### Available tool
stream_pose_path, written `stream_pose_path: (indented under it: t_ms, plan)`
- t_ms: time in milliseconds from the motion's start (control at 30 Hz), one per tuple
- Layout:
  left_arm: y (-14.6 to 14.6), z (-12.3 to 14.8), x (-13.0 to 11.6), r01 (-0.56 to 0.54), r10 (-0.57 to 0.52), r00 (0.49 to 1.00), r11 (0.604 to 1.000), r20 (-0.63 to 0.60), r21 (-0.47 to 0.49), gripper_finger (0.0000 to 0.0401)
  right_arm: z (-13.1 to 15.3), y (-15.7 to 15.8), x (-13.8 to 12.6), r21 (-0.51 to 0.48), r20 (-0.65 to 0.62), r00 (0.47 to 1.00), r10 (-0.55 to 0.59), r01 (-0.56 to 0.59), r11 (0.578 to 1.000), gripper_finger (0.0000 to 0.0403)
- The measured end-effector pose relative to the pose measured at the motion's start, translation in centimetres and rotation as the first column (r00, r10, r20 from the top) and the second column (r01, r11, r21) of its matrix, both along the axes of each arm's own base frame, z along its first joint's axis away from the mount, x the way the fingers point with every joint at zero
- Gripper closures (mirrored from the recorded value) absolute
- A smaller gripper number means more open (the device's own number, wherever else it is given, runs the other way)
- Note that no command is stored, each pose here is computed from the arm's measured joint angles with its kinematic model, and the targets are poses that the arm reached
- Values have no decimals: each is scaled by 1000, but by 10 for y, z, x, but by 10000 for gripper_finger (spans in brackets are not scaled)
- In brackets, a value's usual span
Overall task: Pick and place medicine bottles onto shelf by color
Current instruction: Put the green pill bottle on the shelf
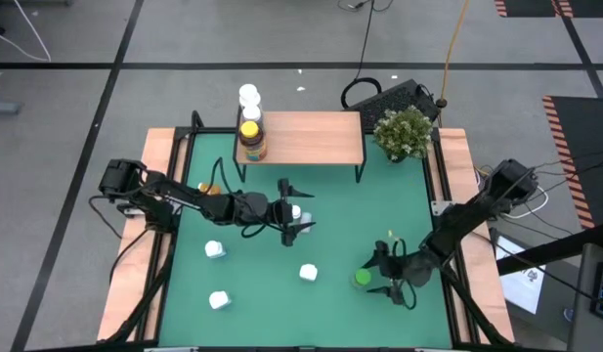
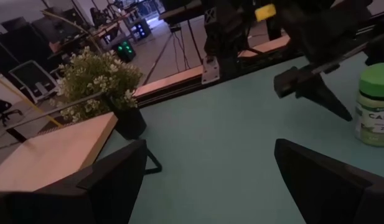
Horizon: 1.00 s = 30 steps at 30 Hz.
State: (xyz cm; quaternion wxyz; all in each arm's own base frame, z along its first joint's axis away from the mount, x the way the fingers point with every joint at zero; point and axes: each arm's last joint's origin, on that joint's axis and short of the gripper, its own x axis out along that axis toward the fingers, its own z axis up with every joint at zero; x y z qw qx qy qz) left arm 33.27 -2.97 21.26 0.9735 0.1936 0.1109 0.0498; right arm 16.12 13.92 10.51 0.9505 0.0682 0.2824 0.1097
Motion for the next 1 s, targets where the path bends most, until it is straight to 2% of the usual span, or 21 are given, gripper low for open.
stream_pose_path:
  t_ms: [100, 333, 433, 567, 700, 767, 867, 933, 1000]
  plan:
    - [0, 0, 0, 1, -1, 1000, 1000, 0, 2, 45, -9, -5, -1, 4, 51, 999, -18, 18, 1000, 90]
    - [0, 0, 0, 0, 0, 1000, 1000, -1, 1, 45, -24, -5, 15, -114, 46, 997, 54, -49, 992, 133]
    - [0, 0, 0, -4, 4, 1000, 1000, 0, -1, 45, -25, -6, 20, -99, 29, 996, 79, -76, 992, 162]
    - [-1, 0, 0, -3, 3, 1000, 1000, -1, -1, 45, -20, -12, 23, -94, 47, 997, 59, -55, 994, 202]
    - [-1, 1, 0, 1, -1, 1000, 1000, 7, -3, 45, -2, -23, 32, -22, 96, 985, 142, -141, 990, 203]
    - [-2, 3, 1, 55, -54, 998, 998, 33, -15, 45, 8, -34, 39, 11, 139, 976, 167, -170, 985, 202]
    - [-8, 15, 6, 230, -225, 971, 970, 79, -73, 45, 20, -56, 48, 29, 195, 965, 176, -185, 982, 186]
    - [-12, 26, 13, 308, -305, 951, 944, 41, -118, 45, 26, -71, 56, 27, 223, 960, 170, -181, 983, 182]
    - [-17, 35, 19, 319, -326, 945, 938, -31, -133, 45, 29, -82, 64, 31, 238, 951, 199, -212, 977, 181]
